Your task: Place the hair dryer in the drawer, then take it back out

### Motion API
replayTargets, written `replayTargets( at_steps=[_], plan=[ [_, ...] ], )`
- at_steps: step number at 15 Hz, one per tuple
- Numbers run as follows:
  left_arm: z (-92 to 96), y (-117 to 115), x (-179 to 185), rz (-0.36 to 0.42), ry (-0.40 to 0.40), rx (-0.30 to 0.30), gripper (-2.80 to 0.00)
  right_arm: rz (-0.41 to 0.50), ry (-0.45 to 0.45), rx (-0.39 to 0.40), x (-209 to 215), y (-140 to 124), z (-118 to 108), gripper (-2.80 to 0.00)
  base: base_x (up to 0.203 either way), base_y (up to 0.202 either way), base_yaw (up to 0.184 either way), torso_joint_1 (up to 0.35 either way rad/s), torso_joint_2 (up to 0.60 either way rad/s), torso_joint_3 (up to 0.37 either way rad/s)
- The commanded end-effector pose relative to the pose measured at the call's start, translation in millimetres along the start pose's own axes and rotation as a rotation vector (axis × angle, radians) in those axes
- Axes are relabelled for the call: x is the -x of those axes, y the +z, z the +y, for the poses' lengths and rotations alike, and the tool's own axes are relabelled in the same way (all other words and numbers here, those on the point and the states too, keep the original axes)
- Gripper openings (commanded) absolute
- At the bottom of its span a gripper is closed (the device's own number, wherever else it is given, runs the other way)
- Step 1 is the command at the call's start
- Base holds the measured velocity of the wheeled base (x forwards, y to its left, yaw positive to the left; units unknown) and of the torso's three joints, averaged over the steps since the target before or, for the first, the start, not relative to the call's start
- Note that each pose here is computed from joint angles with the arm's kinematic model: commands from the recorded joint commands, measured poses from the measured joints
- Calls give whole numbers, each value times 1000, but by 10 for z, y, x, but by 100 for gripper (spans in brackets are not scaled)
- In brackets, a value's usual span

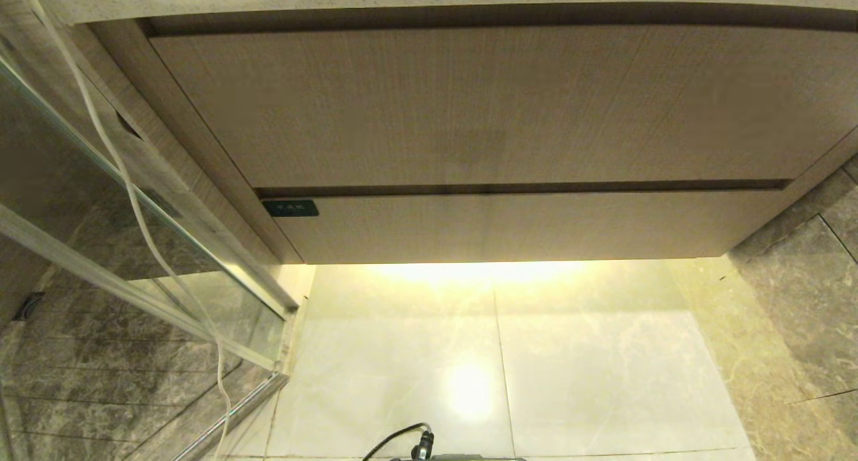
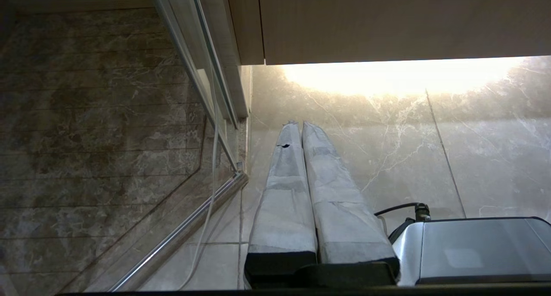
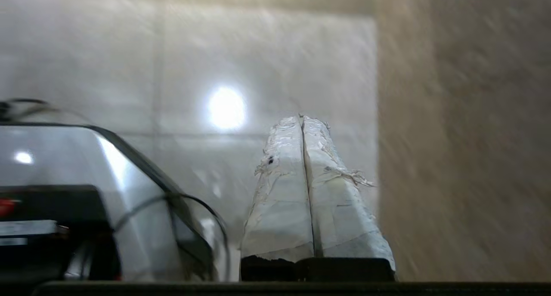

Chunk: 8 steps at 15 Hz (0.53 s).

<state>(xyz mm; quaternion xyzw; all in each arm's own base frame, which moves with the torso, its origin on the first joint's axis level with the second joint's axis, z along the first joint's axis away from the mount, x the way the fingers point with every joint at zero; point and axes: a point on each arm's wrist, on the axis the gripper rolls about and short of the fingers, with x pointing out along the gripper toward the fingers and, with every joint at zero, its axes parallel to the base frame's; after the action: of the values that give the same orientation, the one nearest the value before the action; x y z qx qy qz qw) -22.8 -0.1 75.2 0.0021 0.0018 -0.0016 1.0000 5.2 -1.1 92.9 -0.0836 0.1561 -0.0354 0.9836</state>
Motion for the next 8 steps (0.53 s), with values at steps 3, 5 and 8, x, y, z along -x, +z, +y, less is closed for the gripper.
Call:
replayTargets(
  at_steps=[3,5,8],
  plan=[
    [0,-2,-2,1,0,0,-280,-284,64,1,162,-139,24,-280,0,0,0,0,0,0],
    [0,-4,-2,3,0,0,-280,-386,51,-2,239,-192,24,-280,0,0,0,0,0,0],
    [0,-2,-2,1,0,0,-280,-379,56,-9,233,-198,24,-280,0,0,0,0,0,0]
  ],
)
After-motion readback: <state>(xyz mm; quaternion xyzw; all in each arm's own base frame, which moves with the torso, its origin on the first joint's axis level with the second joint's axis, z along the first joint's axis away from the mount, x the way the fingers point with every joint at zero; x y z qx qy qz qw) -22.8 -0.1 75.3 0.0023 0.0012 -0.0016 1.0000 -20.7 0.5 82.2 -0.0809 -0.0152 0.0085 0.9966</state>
